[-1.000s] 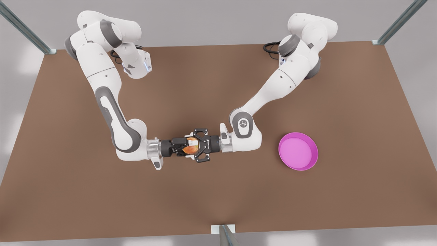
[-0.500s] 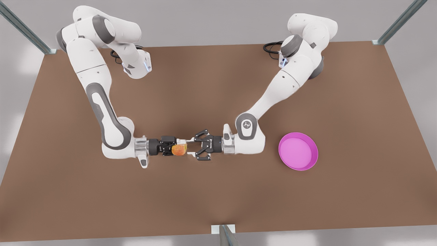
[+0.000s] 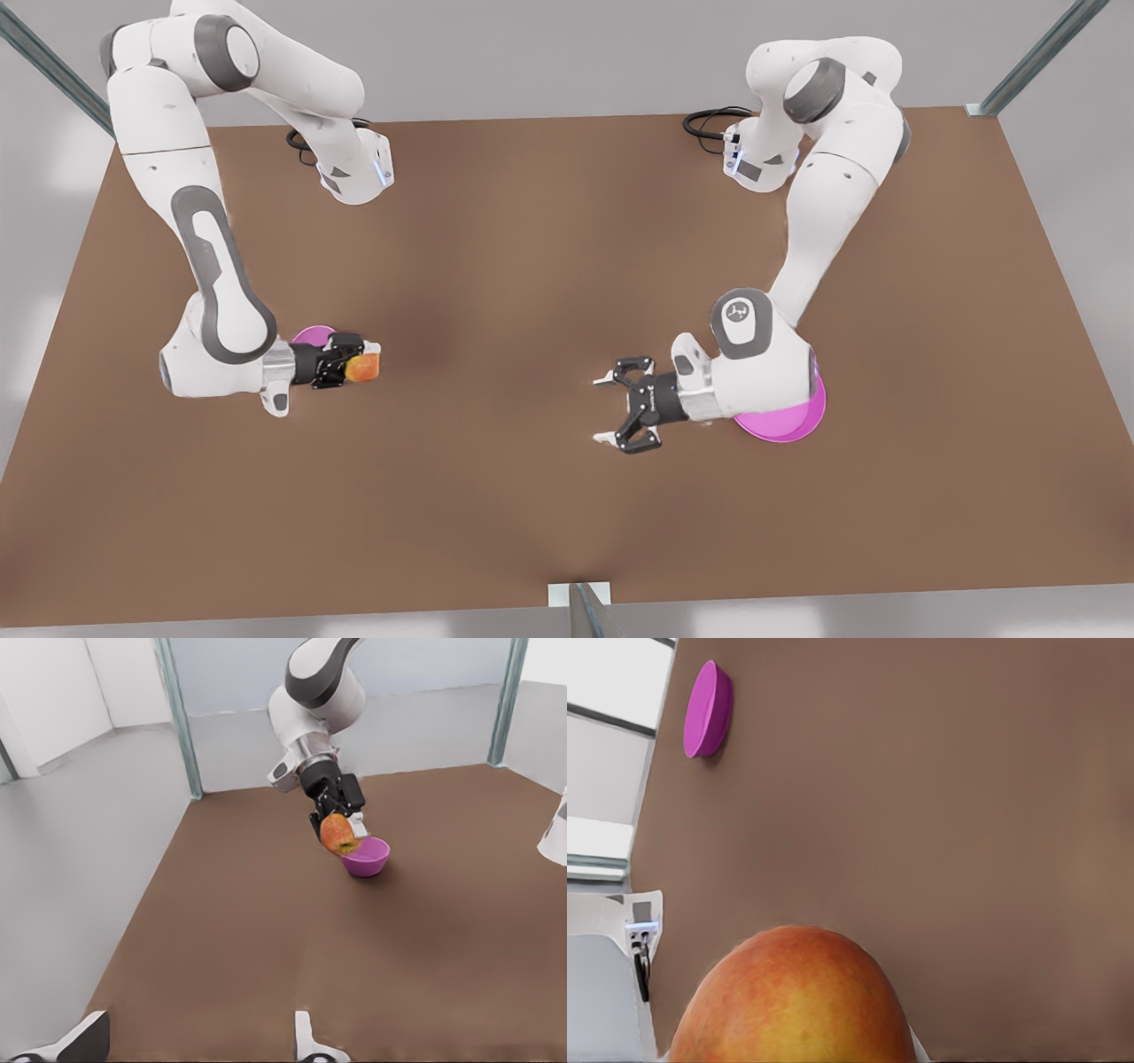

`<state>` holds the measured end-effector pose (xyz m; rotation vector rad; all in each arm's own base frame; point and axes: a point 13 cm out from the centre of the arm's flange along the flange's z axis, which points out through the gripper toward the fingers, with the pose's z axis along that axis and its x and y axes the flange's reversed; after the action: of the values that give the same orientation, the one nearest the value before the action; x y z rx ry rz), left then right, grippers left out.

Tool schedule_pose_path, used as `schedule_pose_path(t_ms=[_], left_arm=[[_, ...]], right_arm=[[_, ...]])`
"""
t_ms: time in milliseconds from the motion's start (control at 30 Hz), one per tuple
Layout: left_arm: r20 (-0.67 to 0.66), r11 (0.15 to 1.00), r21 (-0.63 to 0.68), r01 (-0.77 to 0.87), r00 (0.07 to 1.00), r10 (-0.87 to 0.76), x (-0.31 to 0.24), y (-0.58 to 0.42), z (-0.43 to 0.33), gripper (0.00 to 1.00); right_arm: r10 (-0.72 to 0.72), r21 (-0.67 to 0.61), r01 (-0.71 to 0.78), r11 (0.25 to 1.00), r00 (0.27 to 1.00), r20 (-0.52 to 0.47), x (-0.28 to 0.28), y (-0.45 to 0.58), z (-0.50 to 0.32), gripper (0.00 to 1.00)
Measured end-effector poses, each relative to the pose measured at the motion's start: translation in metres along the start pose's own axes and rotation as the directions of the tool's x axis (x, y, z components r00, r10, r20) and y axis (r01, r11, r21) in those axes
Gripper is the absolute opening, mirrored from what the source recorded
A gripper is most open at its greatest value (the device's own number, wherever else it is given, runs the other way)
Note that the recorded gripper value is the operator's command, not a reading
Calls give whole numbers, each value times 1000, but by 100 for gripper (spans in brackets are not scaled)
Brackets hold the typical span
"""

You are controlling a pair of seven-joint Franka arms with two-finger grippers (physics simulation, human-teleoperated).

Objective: Use the left arm to pick up the apple from the plate, transfer it to the gripper of the right arm, and then use the right arm to place it into the bowl

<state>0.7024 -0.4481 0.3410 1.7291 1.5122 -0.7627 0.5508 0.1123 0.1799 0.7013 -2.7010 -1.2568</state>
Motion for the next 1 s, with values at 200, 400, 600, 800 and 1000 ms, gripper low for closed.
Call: schedule_pose_path(t_ms=[200,400,600,800,1000], left_arm=[[-633,996,5,88,771,-65,46,-31,-193,100],[-725,799,-435,415,364,-584,92,-105,-378,100],[-551,569,-609,553,222,-805,109,-111,-394,100],[-424,387,-703,597,84,-902,134,-94,-380,100],[-313,244,-758,604,-9,-950,136,-92,-377,100]], right_arm=[[-34,183,57,981,991,-129,38,-32,-45,61],[-17,260,75,963,975,-221,70,-57,-64,61],[9,273,65,960,965,-262,95,-69,-63,61],[40,264,37,964,959,-282,120,-95,-49,96],[29,293,56,954,960,-278,113,-100,-57,100]])
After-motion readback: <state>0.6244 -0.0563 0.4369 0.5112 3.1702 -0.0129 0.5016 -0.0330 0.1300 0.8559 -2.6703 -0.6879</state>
